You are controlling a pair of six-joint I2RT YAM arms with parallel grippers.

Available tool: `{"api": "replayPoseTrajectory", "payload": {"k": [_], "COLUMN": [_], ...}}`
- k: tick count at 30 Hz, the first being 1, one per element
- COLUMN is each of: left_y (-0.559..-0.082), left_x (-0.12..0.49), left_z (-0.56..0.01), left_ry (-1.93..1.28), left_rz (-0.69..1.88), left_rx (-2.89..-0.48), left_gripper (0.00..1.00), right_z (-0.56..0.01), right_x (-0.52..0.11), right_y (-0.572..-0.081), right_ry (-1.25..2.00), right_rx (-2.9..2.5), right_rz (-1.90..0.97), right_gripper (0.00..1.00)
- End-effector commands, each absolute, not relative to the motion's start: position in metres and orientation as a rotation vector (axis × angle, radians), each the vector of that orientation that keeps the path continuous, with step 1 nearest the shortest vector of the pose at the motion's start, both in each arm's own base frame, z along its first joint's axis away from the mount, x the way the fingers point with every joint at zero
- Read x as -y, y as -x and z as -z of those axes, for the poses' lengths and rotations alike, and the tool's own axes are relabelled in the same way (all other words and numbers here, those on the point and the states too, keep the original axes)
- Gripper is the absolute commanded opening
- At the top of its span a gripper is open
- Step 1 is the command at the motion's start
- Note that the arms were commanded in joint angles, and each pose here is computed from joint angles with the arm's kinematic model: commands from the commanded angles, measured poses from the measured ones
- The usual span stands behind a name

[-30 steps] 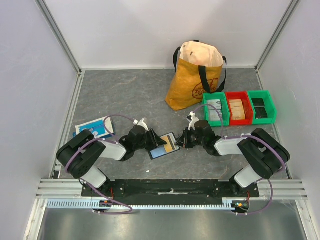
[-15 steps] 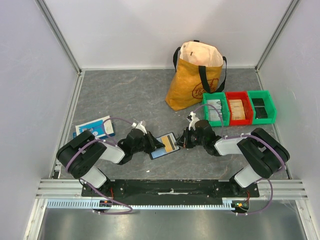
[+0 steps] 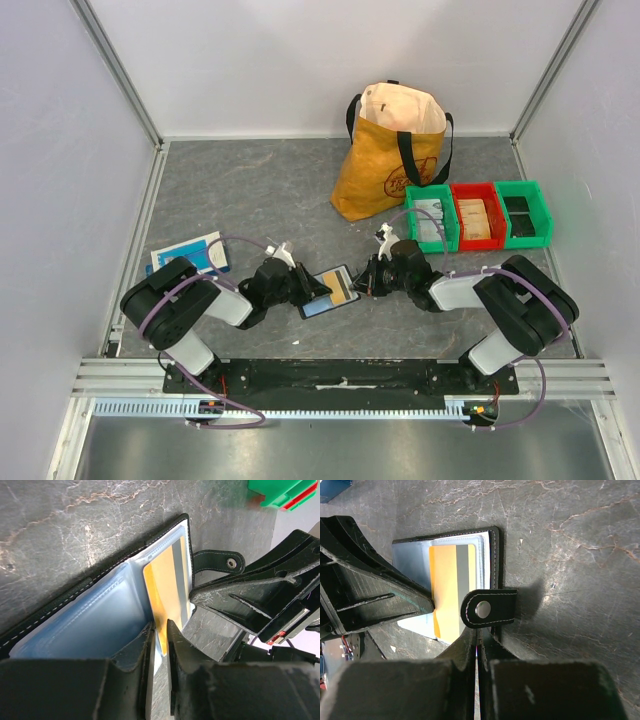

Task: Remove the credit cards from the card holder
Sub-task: Remove the credit card from the card holder.

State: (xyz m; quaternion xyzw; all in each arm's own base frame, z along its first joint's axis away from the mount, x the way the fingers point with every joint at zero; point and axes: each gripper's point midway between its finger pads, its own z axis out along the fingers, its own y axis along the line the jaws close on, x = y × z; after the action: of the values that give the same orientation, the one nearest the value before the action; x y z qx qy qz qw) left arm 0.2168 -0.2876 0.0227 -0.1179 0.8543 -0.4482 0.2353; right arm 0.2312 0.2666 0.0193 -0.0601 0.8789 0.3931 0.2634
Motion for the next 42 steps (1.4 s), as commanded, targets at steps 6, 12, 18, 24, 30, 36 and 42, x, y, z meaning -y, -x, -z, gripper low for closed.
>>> {"api": "replayPoseTrajectory", "payload": {"k": [6, 12, 18, 24, 30, 36, 42], "left_y": [-0.216, -0.211, -0.207, -0.209, -0.214, -0.216, -0.218], "left_x": [0.290, 0.279, 0.272, 0.279, 0.279, 0.279, 0.276], "left_z": [-0.032, -0.031, -0.027, -0.028, -0.024, -0.017, -0.018], "left_ry": [0.354, 0.378, 0.388, 0.398, 0.420, 0.458, 0.487], "left_rz": [1.292, 1.237, 1.194, 1.233, 1.205, 1.184, 1.189], "left_rx": [-2.282, -2.307, -2.336, -2.333, -2.342, -2.358, -2.332], "left_gripper": [0.02, 0.02, 0.05, 0.38, 0.46, 0.45, 0.23], "right_z": [0.005, 0.007, 0.006, 0.006, 0.005, 0.004, 0.005], "right_x": [-0.253, -0.249, -0.249, -0.250, -0.251, -0.251, -0.251], "right_y": [-0.216, -0.217, -0.217, -0.216, -0.216, -0.216, -0.215], "right_ry": [0.140, 0.124, 0.126, 0.134, 0.134, 0.136, 0.138], "right_rx": [-2.480, -2.485, -2.482, -2.483, -2.480, -2.479, -2.482], "right_rz": [-1.009, -1.003, -1.009, -1.020, -1.024, -1.028, -1.031], "right_gripper": [0.00, 0.00, 0.00, 0.00, 0.00, 0.00, 0.00]}}
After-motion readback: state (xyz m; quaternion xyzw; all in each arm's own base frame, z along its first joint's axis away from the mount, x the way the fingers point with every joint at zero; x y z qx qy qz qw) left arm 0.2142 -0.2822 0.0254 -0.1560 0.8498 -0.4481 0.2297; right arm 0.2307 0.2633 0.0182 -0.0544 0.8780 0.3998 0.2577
